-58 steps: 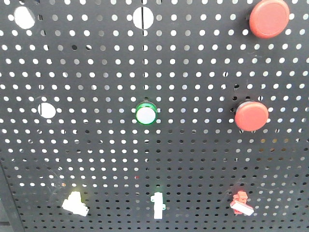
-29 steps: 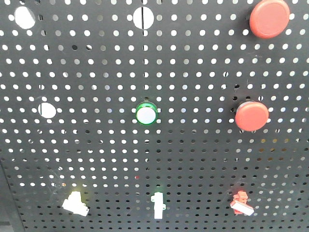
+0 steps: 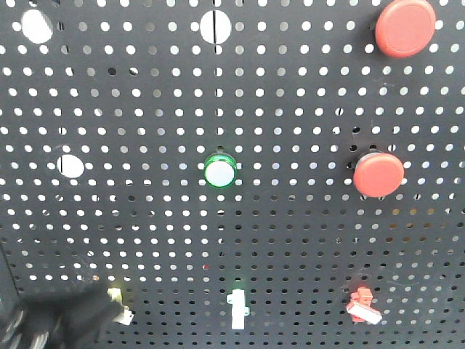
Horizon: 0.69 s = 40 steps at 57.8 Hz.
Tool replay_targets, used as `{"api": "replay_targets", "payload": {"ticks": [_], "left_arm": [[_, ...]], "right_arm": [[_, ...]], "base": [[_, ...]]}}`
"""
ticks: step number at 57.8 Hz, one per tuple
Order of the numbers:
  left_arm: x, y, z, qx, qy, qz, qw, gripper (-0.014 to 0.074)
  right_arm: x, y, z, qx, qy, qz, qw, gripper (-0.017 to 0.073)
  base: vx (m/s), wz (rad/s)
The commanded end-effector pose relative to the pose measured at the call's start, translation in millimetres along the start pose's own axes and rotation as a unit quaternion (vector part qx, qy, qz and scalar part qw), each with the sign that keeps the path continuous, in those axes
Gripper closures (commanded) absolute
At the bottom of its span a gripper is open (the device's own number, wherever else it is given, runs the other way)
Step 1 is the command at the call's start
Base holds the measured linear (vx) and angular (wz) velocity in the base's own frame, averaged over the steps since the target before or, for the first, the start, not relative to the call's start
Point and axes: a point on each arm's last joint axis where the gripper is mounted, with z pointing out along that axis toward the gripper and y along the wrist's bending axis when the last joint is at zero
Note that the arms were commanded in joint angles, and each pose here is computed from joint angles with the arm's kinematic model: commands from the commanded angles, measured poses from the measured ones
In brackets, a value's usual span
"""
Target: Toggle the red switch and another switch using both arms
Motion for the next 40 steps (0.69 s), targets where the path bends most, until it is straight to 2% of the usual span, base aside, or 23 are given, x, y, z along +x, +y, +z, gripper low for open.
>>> {"api": "replay_targets", "payload": {"ticks": [1,8,13,27,40], "left_arm": [[-20,6.2,0,-0.012,-0.052,-0.019,0.998,0.0591],[-14,11.9,0,-0.029,-0.022,-0.019,0.999,0.0591],[-5,15.2,2,-0.040,0.021,-0.018,0.999,0.0591],[26,15.8,11,-0.046,0.119,-0.025,0.991,0.0591],[53,11.4,2,-0.048,0.142,-0.081,0.985,0.0591]], "right_arm": [[-16,1.6,0,-0.007,-0.040,-0.006,0.999,0.0565],[-14,2.6,0,-0.013,-0.035,-0.007,0.999,0.0565],[-14,2.6,0,-0.013,-0.033,-0.007,0.999,0.0565],[-14,2.6,0,-0.013,-0.033,-0.007,0.999,0.0565],[-14,2.6,0,-0.013,-0.033,-0.003,0.999,0.0565]], "base": [[0.00,0.00],[0.00,0.00],[0.00,0.00],[0.00,0.00],[0.00,0.00]]}}
